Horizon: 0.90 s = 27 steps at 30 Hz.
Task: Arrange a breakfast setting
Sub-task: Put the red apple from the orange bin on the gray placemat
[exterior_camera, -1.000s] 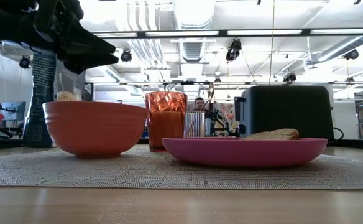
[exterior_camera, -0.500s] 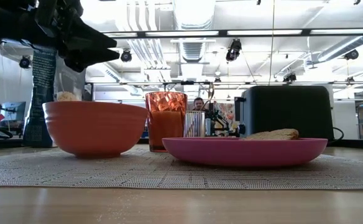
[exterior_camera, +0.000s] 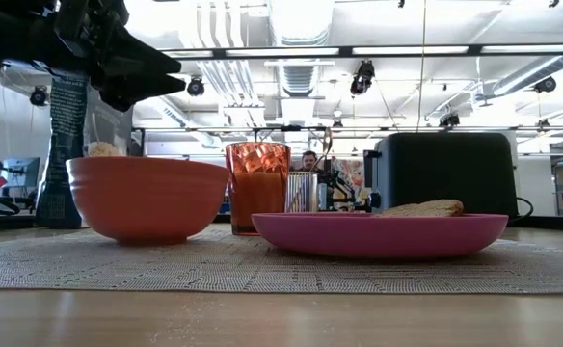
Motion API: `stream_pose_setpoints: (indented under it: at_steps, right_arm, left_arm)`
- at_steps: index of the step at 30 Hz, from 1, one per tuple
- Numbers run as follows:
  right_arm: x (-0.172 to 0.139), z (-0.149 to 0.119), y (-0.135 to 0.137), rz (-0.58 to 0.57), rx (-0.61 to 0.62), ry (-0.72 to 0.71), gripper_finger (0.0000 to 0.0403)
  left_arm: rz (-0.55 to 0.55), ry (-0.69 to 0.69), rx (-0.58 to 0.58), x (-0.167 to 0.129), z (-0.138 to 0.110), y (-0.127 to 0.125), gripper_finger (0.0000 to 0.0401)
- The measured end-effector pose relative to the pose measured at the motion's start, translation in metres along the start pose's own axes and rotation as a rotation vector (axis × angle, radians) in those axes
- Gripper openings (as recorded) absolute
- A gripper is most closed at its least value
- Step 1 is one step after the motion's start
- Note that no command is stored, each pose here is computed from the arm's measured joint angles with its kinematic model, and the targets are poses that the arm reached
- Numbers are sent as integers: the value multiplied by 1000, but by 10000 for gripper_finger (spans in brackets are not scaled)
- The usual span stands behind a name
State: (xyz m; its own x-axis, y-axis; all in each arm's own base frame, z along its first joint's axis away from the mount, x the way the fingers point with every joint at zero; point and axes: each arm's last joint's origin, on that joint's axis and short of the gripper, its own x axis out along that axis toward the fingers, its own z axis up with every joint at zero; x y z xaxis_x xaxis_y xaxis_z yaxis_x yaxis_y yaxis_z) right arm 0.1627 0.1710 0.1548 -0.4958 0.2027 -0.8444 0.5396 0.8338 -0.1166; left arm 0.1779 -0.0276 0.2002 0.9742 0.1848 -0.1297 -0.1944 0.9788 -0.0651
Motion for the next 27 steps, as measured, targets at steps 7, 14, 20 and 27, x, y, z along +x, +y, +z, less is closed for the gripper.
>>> stream_pose_setpoints:
  at_steps: [7,14,20,27]
  right_arm:
    - [0,0,0,1,-9,0,180]
    - [-16,-8,9,83,-102,13,166]
    - [-47,-25,12,213,-136,-19,152]
    - [-84,-49,1,361,-119,-53,126]
  left_arm:
    - [0,0,0,0,0,0,223]
    - [0,0,0,0,0,0,223]
    - [1,0,0,0,0,0,223]
    - [0,0,0,0,0,0,223]
